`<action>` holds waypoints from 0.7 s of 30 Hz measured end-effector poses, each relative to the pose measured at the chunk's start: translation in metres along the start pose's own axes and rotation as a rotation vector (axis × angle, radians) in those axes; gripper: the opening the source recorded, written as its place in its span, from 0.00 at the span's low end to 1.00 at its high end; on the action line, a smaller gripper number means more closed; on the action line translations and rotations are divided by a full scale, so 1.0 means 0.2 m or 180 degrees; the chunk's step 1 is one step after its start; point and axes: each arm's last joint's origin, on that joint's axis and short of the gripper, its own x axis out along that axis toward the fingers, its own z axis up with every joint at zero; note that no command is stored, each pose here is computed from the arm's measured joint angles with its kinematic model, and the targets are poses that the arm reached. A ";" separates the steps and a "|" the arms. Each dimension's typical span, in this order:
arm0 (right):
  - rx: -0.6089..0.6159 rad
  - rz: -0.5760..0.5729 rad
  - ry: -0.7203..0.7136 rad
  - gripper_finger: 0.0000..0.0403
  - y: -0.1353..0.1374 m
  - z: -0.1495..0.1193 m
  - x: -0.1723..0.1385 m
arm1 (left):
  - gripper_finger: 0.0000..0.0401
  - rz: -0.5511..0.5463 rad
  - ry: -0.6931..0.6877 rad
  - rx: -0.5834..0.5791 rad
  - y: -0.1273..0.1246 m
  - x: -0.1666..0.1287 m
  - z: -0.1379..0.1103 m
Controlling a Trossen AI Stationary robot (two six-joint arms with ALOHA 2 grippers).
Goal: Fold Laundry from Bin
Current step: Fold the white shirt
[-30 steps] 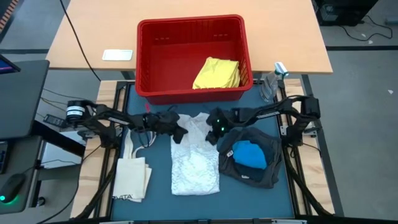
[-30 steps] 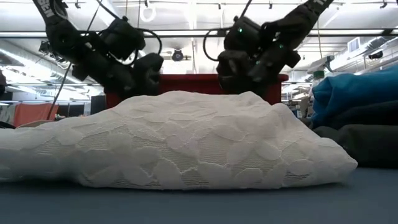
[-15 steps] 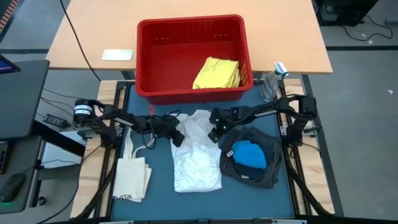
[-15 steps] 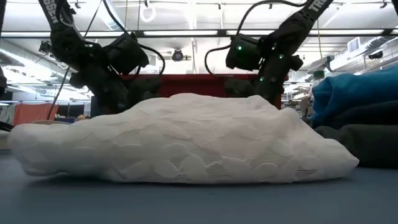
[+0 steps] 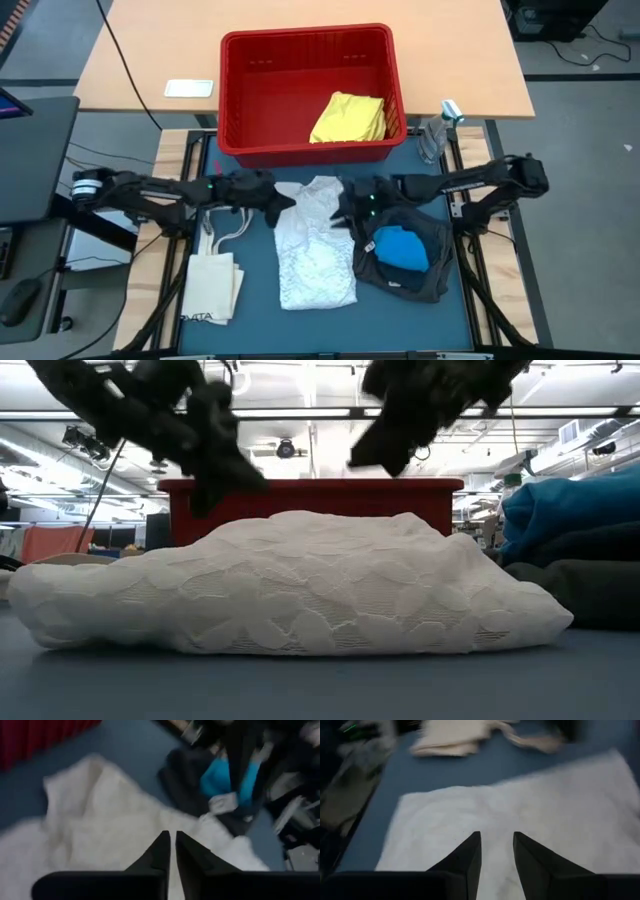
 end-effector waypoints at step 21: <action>-0.0945 0.0101 0.1197 0.58 0.90 -0.11 0.28 | 0.45 -0.0809 0.0878 0.2084 -0.85 -0.22 -0.41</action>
